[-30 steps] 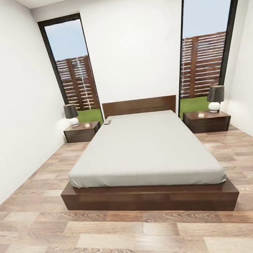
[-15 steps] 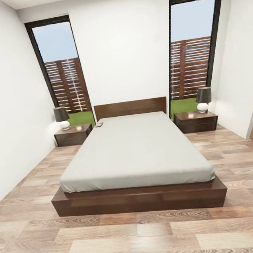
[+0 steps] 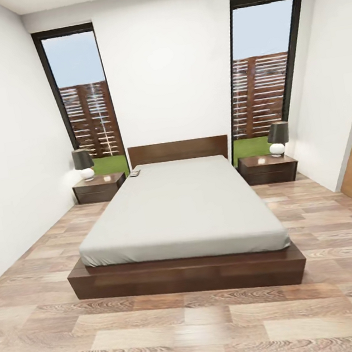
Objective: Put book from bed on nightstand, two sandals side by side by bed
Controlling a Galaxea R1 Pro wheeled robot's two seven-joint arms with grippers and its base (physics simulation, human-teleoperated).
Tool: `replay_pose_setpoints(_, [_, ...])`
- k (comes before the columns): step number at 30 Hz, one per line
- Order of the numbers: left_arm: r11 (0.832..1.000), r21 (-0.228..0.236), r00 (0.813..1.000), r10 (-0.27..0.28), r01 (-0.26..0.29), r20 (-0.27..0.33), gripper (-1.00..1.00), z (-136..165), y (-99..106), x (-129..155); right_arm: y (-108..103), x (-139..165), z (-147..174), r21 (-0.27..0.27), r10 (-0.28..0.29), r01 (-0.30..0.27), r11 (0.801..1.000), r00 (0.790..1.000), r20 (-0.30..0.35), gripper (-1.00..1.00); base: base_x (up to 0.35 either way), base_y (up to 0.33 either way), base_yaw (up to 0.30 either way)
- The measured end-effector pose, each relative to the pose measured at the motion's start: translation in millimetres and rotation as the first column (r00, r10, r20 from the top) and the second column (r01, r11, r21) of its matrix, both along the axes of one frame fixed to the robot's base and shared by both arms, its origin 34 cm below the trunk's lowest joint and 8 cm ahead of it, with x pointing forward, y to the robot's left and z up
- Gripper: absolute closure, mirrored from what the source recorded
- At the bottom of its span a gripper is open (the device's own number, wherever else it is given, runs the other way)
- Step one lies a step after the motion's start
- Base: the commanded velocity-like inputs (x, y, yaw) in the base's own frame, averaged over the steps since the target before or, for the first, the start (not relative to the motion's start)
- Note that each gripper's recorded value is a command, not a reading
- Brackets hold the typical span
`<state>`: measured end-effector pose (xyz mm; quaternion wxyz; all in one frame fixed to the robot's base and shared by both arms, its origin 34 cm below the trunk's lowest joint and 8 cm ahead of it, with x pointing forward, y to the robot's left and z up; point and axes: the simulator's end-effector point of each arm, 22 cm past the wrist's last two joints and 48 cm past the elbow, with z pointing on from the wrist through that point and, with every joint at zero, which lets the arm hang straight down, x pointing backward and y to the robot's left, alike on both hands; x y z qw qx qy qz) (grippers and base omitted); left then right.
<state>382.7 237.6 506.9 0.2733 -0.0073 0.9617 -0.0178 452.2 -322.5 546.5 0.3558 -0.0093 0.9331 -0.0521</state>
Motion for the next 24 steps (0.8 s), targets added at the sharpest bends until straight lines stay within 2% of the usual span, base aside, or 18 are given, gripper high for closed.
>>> replay_pose_setpoints(6, [1.000,0.000,1.000,0.000,0.000,0.000,-1.00,0,0,0,0,0,0,0.000,0.000,0.000,1.000,1.000,-0.001,-1.00,-0.082,-0.197,0.000])
replay_pose_setpoints(18, [1.000,0.000,1.000,0.000,0.000,0.000,-1.00,0,0,0,0,-1,-1,-0.001,0.000,0.000,1.000,1.000,-0.003,-1.00,-0.035,-0.008,0.000])
replay_pose_setpoints(24, [1.000,-0.001,1.000,-0.004,0.004,0.008,-1.00,2,-1,3,-1,-15,-12,-0.002,0.001,-0.001,1.000,0.999,-0.042,-1.00,-0.007,0.000,0.000])
